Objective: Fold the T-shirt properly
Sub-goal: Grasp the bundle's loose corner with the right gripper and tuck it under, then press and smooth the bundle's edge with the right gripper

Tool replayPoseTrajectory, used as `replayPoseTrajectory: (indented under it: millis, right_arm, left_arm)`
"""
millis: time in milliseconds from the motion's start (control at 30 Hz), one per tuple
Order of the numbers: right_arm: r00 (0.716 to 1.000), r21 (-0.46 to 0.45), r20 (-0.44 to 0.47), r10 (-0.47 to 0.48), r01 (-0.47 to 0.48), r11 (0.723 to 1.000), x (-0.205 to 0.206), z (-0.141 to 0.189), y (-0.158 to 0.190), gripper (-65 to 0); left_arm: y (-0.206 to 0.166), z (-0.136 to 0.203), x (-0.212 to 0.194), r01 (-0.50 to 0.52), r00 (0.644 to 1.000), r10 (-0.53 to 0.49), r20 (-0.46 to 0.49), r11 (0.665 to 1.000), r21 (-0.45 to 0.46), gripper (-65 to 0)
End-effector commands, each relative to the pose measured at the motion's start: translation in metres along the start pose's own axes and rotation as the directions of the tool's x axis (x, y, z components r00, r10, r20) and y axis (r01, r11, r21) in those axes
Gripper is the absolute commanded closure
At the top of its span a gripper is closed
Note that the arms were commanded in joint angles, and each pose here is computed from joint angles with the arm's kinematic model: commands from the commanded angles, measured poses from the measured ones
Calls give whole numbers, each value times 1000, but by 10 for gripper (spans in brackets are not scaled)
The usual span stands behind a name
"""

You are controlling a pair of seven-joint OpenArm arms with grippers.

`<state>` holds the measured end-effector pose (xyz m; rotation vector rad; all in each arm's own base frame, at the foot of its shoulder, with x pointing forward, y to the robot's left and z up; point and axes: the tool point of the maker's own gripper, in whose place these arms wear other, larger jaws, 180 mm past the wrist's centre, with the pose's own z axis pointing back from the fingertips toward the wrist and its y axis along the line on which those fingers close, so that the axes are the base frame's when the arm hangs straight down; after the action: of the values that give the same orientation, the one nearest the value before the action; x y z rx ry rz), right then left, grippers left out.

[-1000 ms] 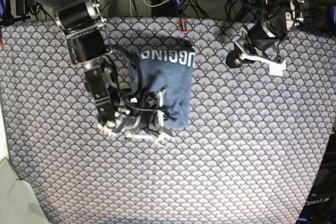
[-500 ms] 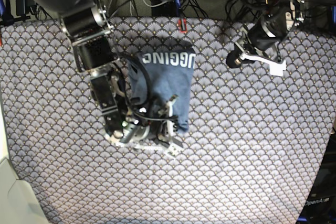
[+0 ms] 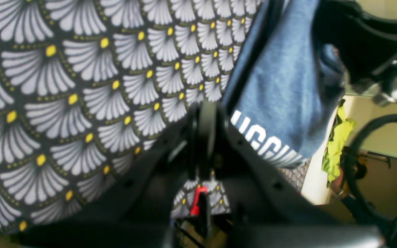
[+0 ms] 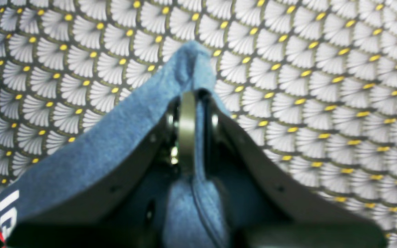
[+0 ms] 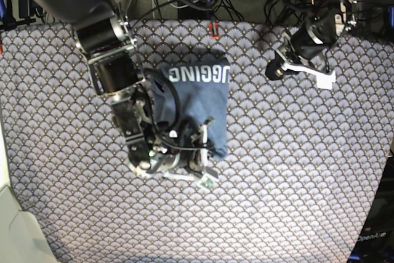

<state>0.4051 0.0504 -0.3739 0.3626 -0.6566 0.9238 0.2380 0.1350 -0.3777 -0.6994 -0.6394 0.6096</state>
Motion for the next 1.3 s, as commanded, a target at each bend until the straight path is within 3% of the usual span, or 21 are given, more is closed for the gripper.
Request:
replayPoseTrajectory:
  millis: [0, 300, 400, 567, 667, 833, 1000, 1133, 1267]
  right_arm:
    - [997, -16, 79, 18, -17, 1000, 29, 8, -7, 0]
    - [996, -19, 83, 22, -21, 1000, 32, 9, -9, -15]
    - [997, -20, 78, 23, -22, 1000, 31, 8, -9, -102]
    - [997, -21, 69, 20, -19, 1000, 26, 8, -10, -312]
    - [997, -28, 77, 25, -23, 999, 30, 10, -12, -360]
    - [984, -79, 158, 85, -73, 994, 60, 32, -14, -358]
    - [976, -196, 122, 183, -157, 968, 66, 76, -15, -358]
    - [981, -276, 95, 169, -138, 951, 42, 110, -13, -351]
    - [985, -311, 102, 142, -104, 945, 12, 130, 0, -240]
  left_arm:
    - [-9, 2, 6, 10, 1000, -9, 15, 999, -33, -3]
    - [-10, 2, 6, 10, 1000, -10, 15, 999, -34, -3]
    - [-13, 1, 9, 14, 1000, -14, 15, 999, -44, -3]
    - [-13, 1, 9, 14, 1000, -14, 15, 999, -44, -3]
    - [-14, 1, 8, 15, 1000, -14, 14, 999, -44, -3]
    - [-14, 1, 8, 15, 1000, -14, 14, 999, -44, -3]
    - [-15, 0, 7, 14, 1000, -14, 10, 999, -47, -3]
    - [-19, -2, 12, 21, 1000, -20, 19, 998, -58, -3]
    - [-20, -2, 13, 22, 1000, -21, 22, 998, -60, -3]
